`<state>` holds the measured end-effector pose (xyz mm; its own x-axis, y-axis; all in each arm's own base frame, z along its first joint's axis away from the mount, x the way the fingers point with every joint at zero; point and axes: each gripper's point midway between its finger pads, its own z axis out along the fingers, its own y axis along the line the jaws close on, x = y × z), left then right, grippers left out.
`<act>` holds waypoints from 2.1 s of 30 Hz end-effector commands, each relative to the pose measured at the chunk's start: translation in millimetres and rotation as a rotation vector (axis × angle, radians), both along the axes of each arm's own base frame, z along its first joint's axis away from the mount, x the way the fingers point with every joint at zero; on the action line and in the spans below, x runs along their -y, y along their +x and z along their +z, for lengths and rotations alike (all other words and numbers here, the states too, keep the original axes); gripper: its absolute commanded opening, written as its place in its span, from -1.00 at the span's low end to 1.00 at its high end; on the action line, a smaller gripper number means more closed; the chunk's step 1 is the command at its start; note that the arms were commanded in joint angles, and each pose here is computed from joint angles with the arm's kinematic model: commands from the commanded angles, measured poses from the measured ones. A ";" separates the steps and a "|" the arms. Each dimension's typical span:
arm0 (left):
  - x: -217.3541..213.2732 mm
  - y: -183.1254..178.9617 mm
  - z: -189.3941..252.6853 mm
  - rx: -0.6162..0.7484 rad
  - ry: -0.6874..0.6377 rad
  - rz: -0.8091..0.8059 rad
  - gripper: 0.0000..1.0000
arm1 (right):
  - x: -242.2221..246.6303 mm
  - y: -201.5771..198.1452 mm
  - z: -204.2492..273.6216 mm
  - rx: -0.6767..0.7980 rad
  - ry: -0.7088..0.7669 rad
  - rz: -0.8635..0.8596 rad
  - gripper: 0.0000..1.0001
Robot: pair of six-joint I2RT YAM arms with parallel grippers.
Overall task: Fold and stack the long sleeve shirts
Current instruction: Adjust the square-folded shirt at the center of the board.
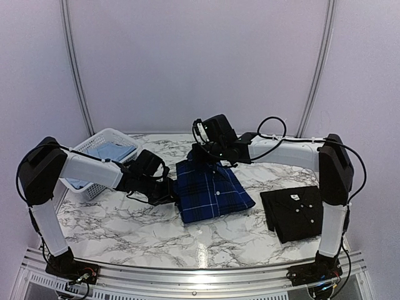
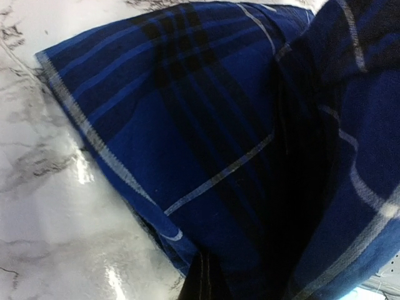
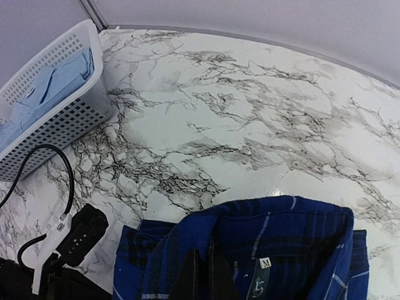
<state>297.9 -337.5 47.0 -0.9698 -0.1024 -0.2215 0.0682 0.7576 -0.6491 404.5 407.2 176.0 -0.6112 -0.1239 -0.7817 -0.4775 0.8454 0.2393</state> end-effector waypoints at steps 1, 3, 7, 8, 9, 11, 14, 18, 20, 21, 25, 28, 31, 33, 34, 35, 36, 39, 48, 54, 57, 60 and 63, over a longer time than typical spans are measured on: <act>10.0 -5.9 8.8 0.009 -0.009 -0.010 -1.00 | -1.6 -2.0 24.6 0.048 0.075 -0.015 -1.00; 13.6 -11.5 1.6 0.002 0.006 -0.021 -1.00 | 0.0 -3.6 24.8 0.049 0.077 -0.017 -1.00; 15.7 -20.0 -9.2 -0.007 0.033 -0.019 -1.00 | -0.7 -1.3 15.5 0.034 0.061 -0.023 -1.00; 16.5 -21.3 -10.7 -0.008 0.028 -0.017 -1.00 | -1.4 -0.9 11.1 0.029 0.056 -0.025 -1.00; 17.0 -23.2 -12.8 -0.012 0.028 -0.016 -1.00 | -1.9 0.5 4.7 0.022 0.047 -0.029 -1.00; 18.0 -25.3 -17.3 -0.012 0.032 -0.015 -1.00 | -3.3 2.7 -8.6 0.005 0.031 -0.034 -1.00; 19.9 -29.6 -23.5 -0.018 0.036 -0.023 -0.87 | -7.0 2.9 -30.1 -0.029 0.017 -0.030 -0.95; 15.4 -34.5 -22.4 -0.016 0.039 -0.025 -0.51 | -8.8 0.2 -49.3 -0.067 0.006 -0.023 -0.60; 10.2 -36.5 -16.5 -0.003 0.040 -0.018 -0.35 | -8.7 -1.7 -44.9 -0.067 0.008 -0.014 -0.25; 7.5 -36.8 -11.7 0.007 0.037 -0.012 -0.29 | -8.1 -2.6 -40.0 -0.061 0.012 -0.010 -0.10; -3.7 -39.7 5.3 0.044 0.044 0.002 -0.14 | -1.1 -6.0 -12.7 -0.024 0.010 -0.006 0.30; -11.8 -40.9 12.3 0.055 0.057 0.019 -0.14 | 14.9 -6.9 0.1 0.001 -0.010 -0.032 0.36; -15.1 -39.5 23.0 0.070 0.042 0.038 -0.20 | 37.2 -6.0 -6.2 -0.017 -0.039 -0.060 0.25; -11.5 -35.7 36.4 0.098 0.015 0.041 -0.23 | 50.5 -10.3 -17.0 -0.036 -0.063 -0.067 0.15; -6.9 -33.1 44.3 0.114 -0.007 0.032 -0.24 | 56.4 -13.5 -23.1 -0.045 -0.076 -0.069 0.11; -0.8 -29.7 52.7 0.134 -0.031 0.021 -0.25 | 62.5 -16.7 -30.4 -0.057 -0.087 -0.072 0.06; 5.6 -26.6 59.2 0.150 -0.055 0.010 -0.27 | 68.3 -19.7 -37.2 -0.069 -0.097 -0.077 0.02; 25.1 -14.9 68.2 0.177 -0.093 -0.022 -0.37 | 89.1 -30.9 -64.6 -0.116 -0.136 -0.106 -0.04; 45.2 -11.6 0.9 0.076 -0.064 -0.076 -0.67 | 127.3 -67.0 -128.1 -0.234 -0.236 -0.172 -0.07; 7.4 -10.8 -34.2 -0.007 0.005 0.007 -0.80 | 113.0 -91.2 -143.8 -0.293 -0.218 -0.147 -0.07; -20.7 -8.2 -41.0 -0.025 0.050 0.055 -0.81 | 93.9 -100.0 -140.7 -0.321 -0.161 -0.120 -0.06; -50.7 -6.0 -45.4 -0.031 0.099 0.092 -0.81 | 65.8 -107.6 -130.5 -0.329 -0.100 -0.086 -0.04; -76.0 -3.3 -46.5 -0.035 0.133 0.117 -0.81 | 31.2 -113.8 -115.1 -0.321 -0.033 -0.037 -0.01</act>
<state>302.6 -309.5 21.9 -0.9565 -0.1729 -0.2348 0.0224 0.7593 -0.6503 301.6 324.3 40.1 -0.8277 -0.1510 -0.5404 -0.3124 0.9241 0.2202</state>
